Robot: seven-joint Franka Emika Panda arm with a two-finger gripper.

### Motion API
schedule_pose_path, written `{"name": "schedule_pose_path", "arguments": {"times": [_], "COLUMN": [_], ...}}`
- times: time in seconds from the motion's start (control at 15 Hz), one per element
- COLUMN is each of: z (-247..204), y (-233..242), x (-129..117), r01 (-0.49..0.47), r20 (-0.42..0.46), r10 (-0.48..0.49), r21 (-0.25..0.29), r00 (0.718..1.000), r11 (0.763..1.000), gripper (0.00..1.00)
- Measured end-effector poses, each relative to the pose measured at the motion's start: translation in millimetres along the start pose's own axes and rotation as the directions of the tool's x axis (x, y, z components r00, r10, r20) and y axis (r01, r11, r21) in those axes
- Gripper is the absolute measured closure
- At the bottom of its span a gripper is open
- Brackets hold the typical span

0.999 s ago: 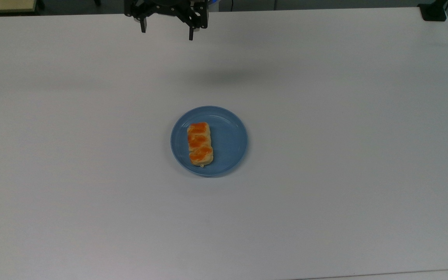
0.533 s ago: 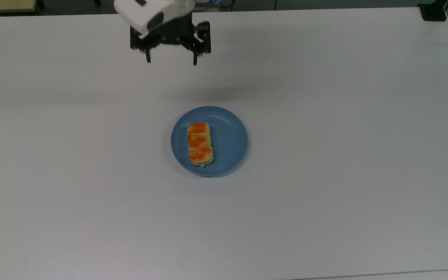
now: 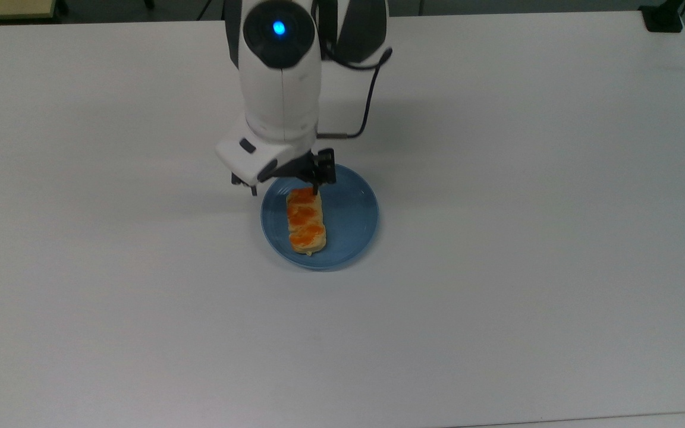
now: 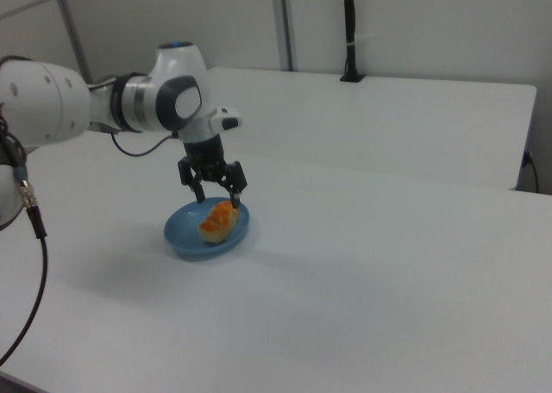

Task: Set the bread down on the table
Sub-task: 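Lower the open gripper over the bread on the blue plate, then close the gripper on the orange-topped bread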

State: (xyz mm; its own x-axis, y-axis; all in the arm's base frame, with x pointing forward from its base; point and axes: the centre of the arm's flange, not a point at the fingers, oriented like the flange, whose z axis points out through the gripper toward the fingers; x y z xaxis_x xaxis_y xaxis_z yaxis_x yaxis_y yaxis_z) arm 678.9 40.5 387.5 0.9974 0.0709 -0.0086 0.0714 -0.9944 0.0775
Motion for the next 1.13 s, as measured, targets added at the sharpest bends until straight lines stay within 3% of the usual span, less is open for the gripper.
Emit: {"name": "schedule_pose_path", "arguments": {"times": [0.27,0.8,1.0,1.13], "z": [45,58,62,60], "y": [-19,-32,-33,-33], "x": [12,15,16,17], "r01": [-0.012,-0.003,-0.001,-0.001], "r20": [-0.005,-0.011,-0.013,-0.016], "r10": [0.012,0.003,0.001,0.001], "r21": [0.010,0.010,0.009,0.009], "r00": [1.000,1.000,1.000,1.000], "r11": [1.000,1.000,1.000,1.000], "gripper": [0.00,0.04,0.44,0.49]}}
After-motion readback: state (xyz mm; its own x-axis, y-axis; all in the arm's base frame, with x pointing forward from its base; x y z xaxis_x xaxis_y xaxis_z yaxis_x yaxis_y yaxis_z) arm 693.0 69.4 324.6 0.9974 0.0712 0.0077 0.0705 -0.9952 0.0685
